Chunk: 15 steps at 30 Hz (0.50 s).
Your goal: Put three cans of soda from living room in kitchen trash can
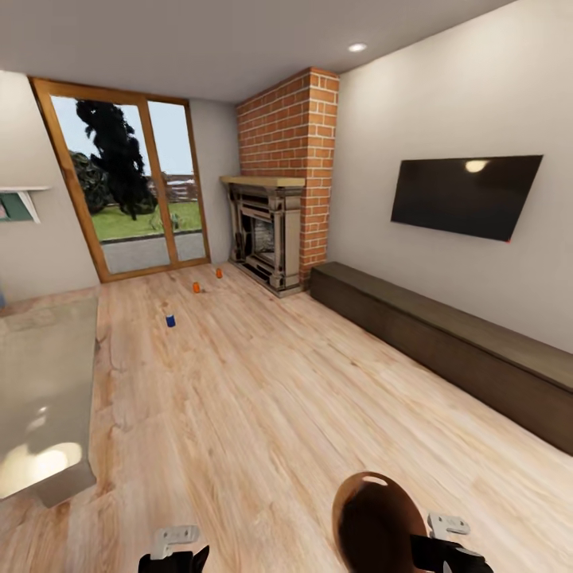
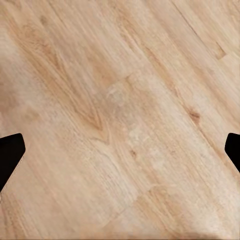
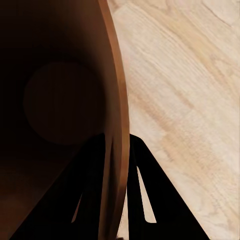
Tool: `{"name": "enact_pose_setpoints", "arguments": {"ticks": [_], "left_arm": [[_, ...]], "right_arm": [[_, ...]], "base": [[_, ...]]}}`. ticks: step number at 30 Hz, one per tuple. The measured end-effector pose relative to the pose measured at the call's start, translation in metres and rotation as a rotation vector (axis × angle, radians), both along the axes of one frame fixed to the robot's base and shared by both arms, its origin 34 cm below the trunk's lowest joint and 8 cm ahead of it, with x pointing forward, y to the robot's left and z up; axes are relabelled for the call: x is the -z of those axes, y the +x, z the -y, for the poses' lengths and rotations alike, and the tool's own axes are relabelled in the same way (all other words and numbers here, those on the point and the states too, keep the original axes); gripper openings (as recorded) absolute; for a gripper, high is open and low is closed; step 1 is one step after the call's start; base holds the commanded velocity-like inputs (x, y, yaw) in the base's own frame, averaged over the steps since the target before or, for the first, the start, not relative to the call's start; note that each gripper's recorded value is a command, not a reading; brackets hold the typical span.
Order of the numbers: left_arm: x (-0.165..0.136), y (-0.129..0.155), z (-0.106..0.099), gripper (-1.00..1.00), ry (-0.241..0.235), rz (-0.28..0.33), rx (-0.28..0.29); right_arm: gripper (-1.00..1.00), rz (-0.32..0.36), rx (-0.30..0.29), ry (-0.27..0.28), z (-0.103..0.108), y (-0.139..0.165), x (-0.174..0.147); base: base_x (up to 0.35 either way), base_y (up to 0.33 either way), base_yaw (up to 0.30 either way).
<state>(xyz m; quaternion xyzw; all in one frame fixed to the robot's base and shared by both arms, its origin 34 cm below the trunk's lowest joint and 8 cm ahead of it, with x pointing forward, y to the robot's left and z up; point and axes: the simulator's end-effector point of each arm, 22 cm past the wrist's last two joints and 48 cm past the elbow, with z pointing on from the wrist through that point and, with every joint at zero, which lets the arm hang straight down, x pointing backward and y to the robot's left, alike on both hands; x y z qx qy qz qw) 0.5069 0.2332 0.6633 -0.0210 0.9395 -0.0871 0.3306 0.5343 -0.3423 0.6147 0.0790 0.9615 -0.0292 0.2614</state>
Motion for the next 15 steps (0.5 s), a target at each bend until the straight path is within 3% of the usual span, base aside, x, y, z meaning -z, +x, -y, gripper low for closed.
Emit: {"name": "enact_pose_setpoints", "arguments": {"ticks": [15], "left_arm": [[0.006,-0.0047,0.0013,1.0,-0.003,-0.014,0.001]], "right_arm": [[-1.0,-0.004,0.0,-0.001,0.0,-0.0009,0.0014]], "base": [[0.343,-0.001,0.041]]}}
